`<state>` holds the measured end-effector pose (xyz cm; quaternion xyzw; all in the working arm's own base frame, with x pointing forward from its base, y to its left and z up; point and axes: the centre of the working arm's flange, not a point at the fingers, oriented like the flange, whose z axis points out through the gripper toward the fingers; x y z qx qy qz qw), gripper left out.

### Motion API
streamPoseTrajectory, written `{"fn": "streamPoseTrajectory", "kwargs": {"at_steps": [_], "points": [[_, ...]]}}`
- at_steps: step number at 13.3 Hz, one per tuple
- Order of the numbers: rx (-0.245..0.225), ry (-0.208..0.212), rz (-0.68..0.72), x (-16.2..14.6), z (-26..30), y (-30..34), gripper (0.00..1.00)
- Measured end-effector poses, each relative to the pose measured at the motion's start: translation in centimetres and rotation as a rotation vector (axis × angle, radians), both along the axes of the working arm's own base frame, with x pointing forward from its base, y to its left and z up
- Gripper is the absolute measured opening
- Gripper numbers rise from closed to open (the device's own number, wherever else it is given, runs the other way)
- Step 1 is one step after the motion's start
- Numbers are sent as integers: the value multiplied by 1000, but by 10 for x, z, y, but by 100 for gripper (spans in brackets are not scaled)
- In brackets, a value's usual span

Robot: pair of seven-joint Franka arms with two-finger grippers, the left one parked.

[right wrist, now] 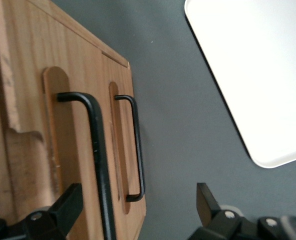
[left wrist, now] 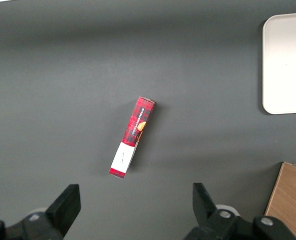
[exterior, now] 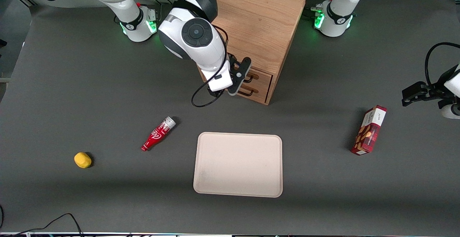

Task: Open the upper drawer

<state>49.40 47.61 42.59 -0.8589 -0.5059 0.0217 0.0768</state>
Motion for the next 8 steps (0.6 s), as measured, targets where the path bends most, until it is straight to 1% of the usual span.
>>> {"fn": "streamPoseTrajectory", "kwargs": {"at_steps": [4, 8], "points": [[21, -34, 46, 20, -33, -11, 100], [32, -55, 55, 34, -35, -20, 100]]}}
